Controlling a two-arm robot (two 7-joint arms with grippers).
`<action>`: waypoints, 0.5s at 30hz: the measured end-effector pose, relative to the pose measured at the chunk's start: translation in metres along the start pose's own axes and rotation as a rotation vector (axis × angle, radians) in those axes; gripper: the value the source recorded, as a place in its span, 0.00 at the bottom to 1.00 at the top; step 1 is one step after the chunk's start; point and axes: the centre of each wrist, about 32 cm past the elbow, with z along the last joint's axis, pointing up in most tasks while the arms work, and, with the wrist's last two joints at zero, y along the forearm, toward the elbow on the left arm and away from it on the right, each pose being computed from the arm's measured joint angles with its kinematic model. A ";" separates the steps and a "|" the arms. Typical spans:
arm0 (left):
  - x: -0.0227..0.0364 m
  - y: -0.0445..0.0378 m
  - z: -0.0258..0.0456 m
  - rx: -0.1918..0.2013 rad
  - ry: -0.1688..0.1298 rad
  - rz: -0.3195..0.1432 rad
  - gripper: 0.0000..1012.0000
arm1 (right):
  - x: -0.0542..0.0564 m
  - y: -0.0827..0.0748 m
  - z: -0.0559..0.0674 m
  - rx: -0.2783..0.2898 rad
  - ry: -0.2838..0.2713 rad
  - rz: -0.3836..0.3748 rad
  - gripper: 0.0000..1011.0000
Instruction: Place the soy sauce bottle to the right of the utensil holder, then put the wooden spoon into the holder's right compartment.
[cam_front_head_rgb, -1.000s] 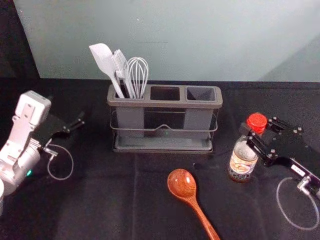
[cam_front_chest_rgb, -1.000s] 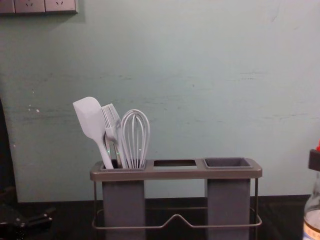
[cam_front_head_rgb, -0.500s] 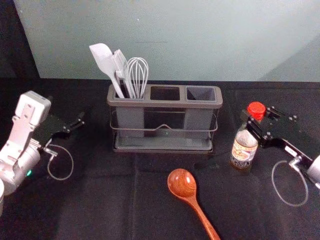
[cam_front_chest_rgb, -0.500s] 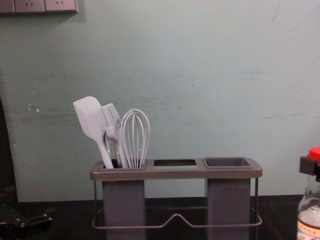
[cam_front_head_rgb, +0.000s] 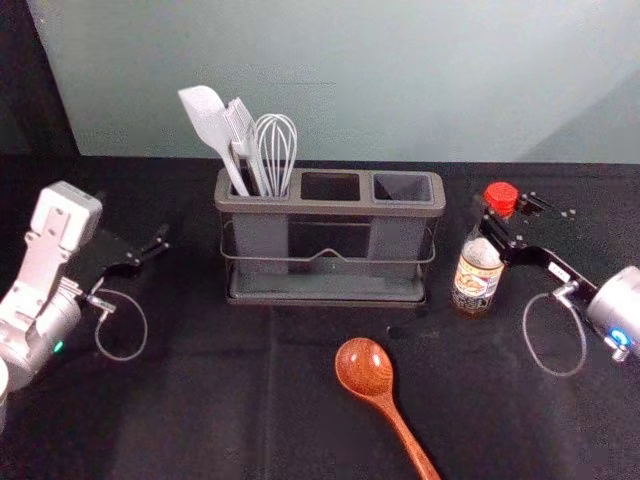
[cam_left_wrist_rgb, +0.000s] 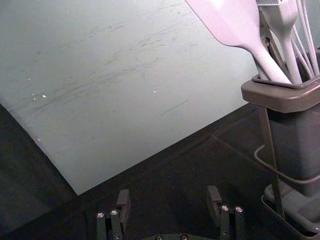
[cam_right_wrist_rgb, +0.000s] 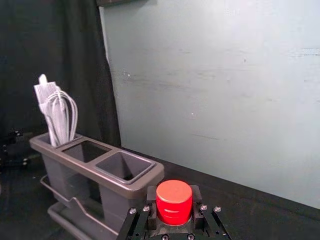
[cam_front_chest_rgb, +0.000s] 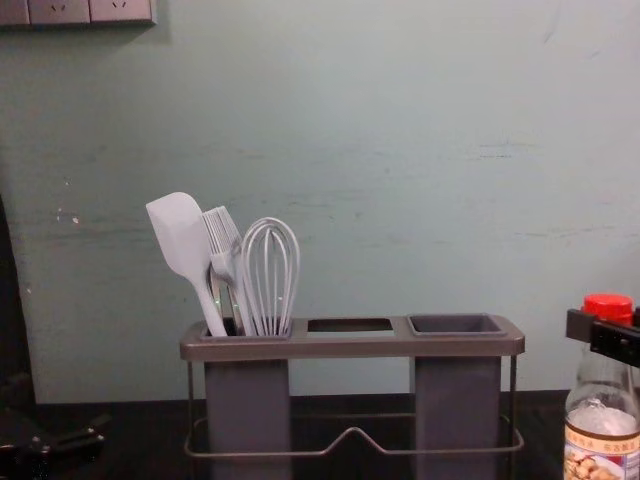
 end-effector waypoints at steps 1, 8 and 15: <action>0.0000 0.0000 0.0000 0.000 0.000 0.000 0.99 | 0.000 0.001 0.000 -0.002 0.000 -0.003 0.38; 0.0000 0.0000 0.0000 0.000 0.000 0.000 0.99 | 0.005 0.015 -0.001 -0.015 0.002 -0.017 0.38; 0.0000 0.0000 0.0000 0.000 0.000 0.000 0.99 | 0.006 0.025 -0.003 -0.008 0.010 -0.019 0.38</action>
